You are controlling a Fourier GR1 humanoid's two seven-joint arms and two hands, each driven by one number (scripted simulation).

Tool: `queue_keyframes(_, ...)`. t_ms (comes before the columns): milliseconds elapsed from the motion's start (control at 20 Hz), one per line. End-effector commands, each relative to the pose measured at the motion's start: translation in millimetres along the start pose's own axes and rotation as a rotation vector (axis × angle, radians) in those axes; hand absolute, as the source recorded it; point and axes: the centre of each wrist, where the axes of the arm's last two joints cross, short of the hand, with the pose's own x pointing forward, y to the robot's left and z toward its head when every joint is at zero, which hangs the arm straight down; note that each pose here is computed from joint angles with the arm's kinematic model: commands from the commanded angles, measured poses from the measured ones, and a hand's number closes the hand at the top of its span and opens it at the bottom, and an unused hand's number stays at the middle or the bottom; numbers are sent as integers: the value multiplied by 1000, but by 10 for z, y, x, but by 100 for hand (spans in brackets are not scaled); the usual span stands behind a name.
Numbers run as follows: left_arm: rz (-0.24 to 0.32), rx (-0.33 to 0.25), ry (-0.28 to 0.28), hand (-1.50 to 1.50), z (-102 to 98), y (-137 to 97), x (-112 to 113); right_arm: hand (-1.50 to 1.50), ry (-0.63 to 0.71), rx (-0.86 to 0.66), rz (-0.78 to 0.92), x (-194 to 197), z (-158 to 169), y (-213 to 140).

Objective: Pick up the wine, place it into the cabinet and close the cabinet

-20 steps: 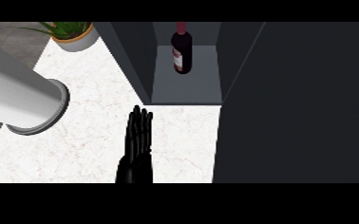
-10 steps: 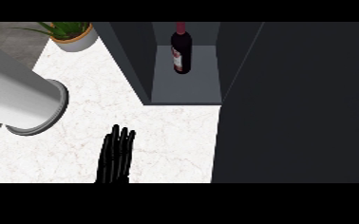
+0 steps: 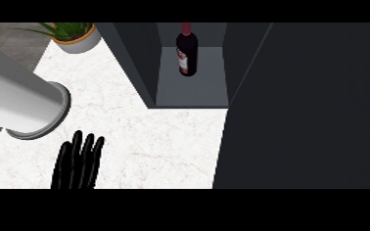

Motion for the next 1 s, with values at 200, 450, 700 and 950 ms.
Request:
queue_keyframes(200,0,50,-46,-150,-33,342,259,150,-13,195,-117,171,285,326)
queue_keyframes(450,-10,82,-49,-150,-86,536,298,150,-44,322,-59,292,359,590)
queue_keyframes(700,-43,67,-37,-150,-60,884,444,150,-56,350,-81,282,272,744)
queue_keyframes(950,-56,51,-31,-150,-142,1013,567,150,-73,367,-117,354,153,972)
